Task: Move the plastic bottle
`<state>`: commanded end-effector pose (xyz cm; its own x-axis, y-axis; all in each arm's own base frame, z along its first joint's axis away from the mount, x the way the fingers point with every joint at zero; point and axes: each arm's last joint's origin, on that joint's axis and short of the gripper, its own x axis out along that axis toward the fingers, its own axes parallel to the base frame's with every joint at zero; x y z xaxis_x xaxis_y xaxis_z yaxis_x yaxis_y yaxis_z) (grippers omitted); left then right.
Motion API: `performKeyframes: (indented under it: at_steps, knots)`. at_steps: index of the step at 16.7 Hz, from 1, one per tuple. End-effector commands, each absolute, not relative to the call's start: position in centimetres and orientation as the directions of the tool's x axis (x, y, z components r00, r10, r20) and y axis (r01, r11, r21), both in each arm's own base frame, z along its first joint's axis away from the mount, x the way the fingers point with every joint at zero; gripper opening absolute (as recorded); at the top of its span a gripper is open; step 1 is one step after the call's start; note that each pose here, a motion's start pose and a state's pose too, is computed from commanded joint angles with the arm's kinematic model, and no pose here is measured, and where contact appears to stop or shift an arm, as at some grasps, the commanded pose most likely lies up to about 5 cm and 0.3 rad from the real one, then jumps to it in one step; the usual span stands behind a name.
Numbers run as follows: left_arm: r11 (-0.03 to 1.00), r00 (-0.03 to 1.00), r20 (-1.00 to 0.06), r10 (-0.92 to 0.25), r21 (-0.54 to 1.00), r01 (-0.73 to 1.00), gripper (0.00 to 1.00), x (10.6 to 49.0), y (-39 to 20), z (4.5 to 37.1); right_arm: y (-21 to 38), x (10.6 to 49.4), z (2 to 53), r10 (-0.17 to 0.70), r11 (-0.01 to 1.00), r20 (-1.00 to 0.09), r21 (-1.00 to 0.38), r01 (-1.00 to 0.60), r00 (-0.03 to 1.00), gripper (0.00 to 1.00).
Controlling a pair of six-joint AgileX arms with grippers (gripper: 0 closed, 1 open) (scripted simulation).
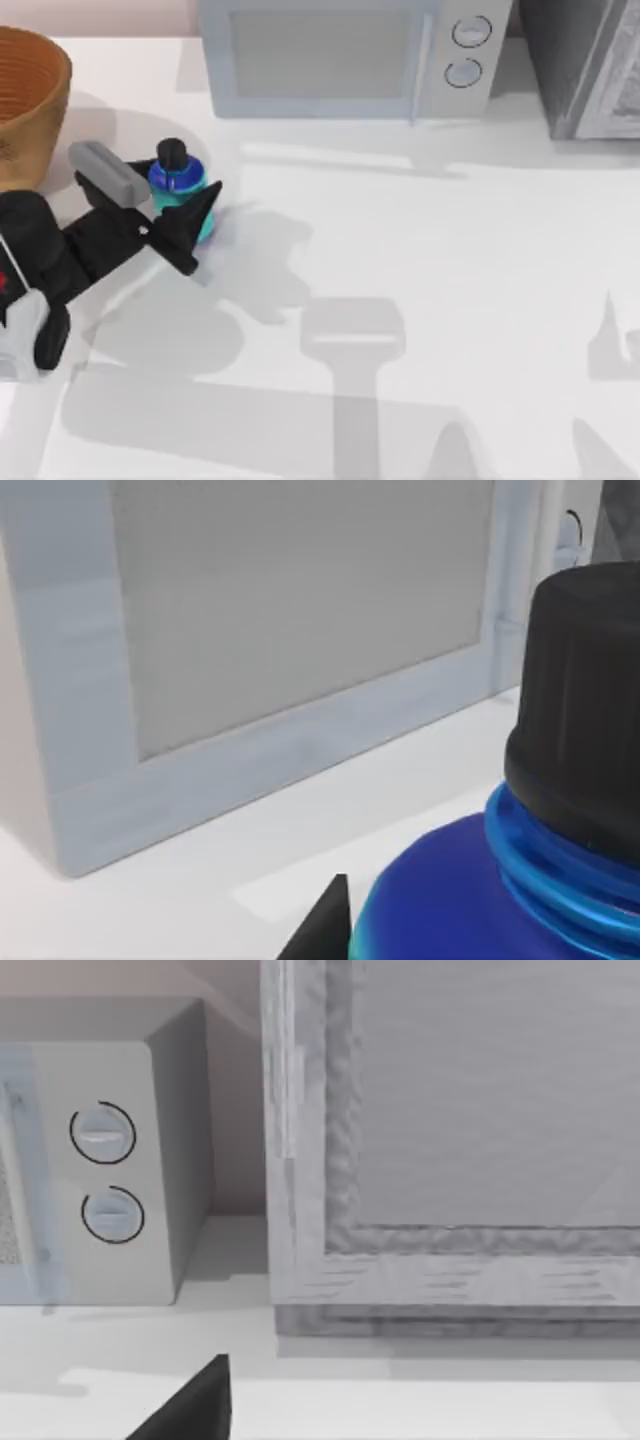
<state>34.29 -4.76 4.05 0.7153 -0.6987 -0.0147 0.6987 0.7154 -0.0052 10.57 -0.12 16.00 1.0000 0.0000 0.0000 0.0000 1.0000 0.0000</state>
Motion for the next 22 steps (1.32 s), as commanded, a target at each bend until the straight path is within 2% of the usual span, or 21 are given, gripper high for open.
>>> performKeyframes:
  at_steps: [3,7,11,18,22]
  knots:
    - [0.717,0.717,-0.009,-0.697,-0.005,0.697,0.0,31.2,0.5,5.1,-0.1,10.6,16.0,0.0,1.0,0.0,0.0,0.0,1.0,1.0]
    - [0.716,0.716,-0.001,-0.698,0.003,0.698,0.0,29.2,2.5,5.9,-0.1,10.6,16.0,0.0,1.0,0.0,0.0,0.0,1.0,1.0]
    - [0.716,0.716,-0.005,-0.698,0.0,0.698,0.0,29.4,2.3,5.7,-0.1,10.6,16.0,0.0,1.0,0.0,0.0,0.0,1.0,1.0]
    - [0.717,0.717,-0.004,-0.697,0.001,0.697,0.0,32.7,-1.0,3.2,-0.1,10.6,16.0,0.0,1.0,0.0,0.0,0.0,1.0,1.0]
    - [0.716,0.716,-0.001,-0.698,0.003,0.698,0.0,33.2,-1.6,2.8,-0.1,10.6,16.0,0.0,1.0,0.0,0.0,0.0,1.0,1.0]
